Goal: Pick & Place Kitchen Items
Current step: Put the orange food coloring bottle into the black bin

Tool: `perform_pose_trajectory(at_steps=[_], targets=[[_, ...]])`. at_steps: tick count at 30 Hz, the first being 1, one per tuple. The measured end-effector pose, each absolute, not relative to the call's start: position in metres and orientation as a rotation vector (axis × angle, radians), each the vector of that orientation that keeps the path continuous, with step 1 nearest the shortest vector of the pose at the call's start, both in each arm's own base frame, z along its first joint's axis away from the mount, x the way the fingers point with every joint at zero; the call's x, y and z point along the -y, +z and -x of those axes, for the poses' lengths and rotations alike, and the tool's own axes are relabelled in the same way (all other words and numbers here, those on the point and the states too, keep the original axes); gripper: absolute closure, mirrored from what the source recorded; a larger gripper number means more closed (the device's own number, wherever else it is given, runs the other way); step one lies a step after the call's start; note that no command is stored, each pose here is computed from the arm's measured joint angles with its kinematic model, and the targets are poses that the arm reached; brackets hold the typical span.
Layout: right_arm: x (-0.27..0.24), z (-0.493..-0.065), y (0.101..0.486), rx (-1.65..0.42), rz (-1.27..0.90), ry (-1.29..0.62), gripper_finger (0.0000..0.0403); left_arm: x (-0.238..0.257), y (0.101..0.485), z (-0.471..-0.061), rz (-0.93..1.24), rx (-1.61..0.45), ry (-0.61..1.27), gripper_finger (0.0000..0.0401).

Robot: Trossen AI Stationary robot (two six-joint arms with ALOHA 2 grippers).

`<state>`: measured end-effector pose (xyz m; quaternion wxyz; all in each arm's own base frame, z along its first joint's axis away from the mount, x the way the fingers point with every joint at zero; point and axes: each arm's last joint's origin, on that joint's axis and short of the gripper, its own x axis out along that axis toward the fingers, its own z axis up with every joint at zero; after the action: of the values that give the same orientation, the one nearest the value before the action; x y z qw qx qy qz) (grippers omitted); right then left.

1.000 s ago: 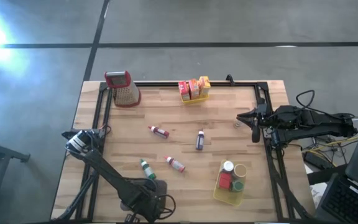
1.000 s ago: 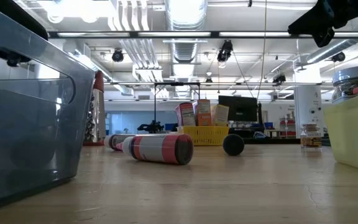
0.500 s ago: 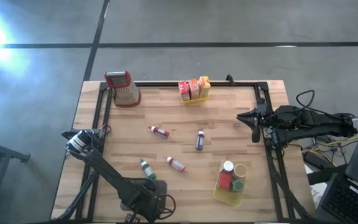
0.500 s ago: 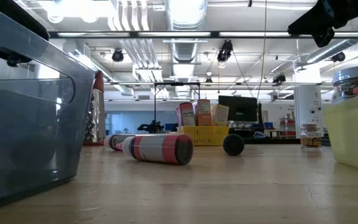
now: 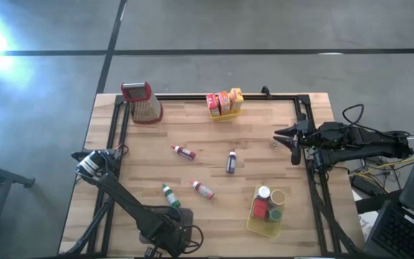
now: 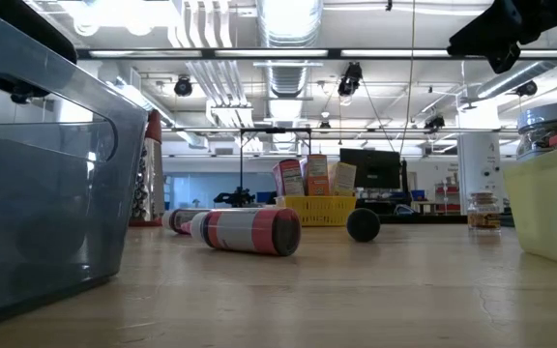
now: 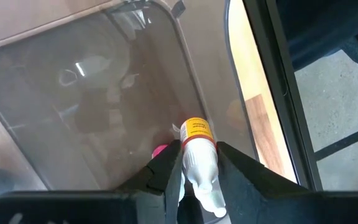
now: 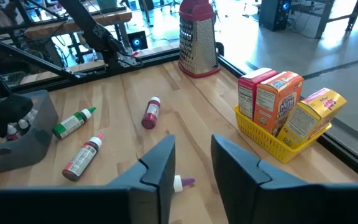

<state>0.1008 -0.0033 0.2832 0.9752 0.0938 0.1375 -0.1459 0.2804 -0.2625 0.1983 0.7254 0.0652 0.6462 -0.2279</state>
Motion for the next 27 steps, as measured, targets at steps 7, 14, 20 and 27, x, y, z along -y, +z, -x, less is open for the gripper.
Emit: perform_pose_trajectory(at_steps=[7, 14, 20, 27], targets=[[0.0033, -0.1008, 0.2832, -0.277, -0.189, -0.294, 0.0281, 0.2625, 0.1983, -0.2804, -0.152, -1.423, -0.510, 0.0298], [0.0033, -0.1008, 0.2832, -0.277, -0.189, -0.294, 0.0260, 0.2625, 0.1983, -0.2805, -0.154, -1.422, -0.510, 0.0297], [0.0033, -0.1008, 0.2832, -0.277, -0.189, -0.294, 0.0244, 0.2626, 0.1983, -0.2807, -0.153, -1.419, -0.511, 0.0297], [0.0033, -0.1008, 0.2832, -0.277, -0.189, -0.294, 0.0226, 0.2629, 0.1986, -0.2810, -0.158, -1.412, -0.518, 0.0297]])
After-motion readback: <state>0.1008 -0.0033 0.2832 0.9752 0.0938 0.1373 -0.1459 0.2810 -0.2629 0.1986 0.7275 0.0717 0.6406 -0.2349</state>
